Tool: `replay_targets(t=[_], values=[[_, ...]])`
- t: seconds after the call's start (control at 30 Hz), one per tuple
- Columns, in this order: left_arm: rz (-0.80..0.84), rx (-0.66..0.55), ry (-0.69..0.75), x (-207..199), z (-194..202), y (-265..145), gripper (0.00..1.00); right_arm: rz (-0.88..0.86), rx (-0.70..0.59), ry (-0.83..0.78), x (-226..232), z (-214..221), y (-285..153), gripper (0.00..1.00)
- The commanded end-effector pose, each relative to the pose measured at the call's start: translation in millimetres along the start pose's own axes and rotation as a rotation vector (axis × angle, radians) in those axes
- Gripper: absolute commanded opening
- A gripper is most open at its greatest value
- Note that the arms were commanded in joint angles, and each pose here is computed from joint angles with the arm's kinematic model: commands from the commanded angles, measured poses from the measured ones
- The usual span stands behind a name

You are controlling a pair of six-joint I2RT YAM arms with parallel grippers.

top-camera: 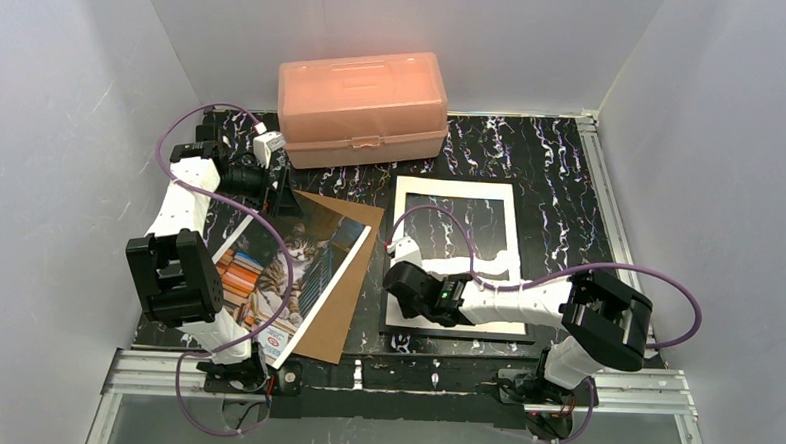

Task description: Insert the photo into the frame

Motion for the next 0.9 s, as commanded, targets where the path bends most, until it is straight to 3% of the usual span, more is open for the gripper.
replay_targets(t=[0.0,0.6,0.87], values=[[0.022,-0.009,0.019,-11,-2,-4,0.98,-0.002,-0.043,0.031,5,-12,-7,0.13],[0.021,-0.008,0.018,-11,-2,-5,0.98,0.069,-0.038,-0.001,-11,-9,-20,0.12],[0.015,-0.009,0.021,-10,-3,-5,0.98,-0.074,-0.113,-0.012,24,-31,-34,0.13]])
Point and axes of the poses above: each gripper's point midway between its finger pads, its own y axis out along the fingers, its own x axis along the line the jaws close on, z = x × y, the point moved 3 cm from there along -y, back along the fingers, and after that the axes turned 2 degrees about -y, right-handed, at the moved point
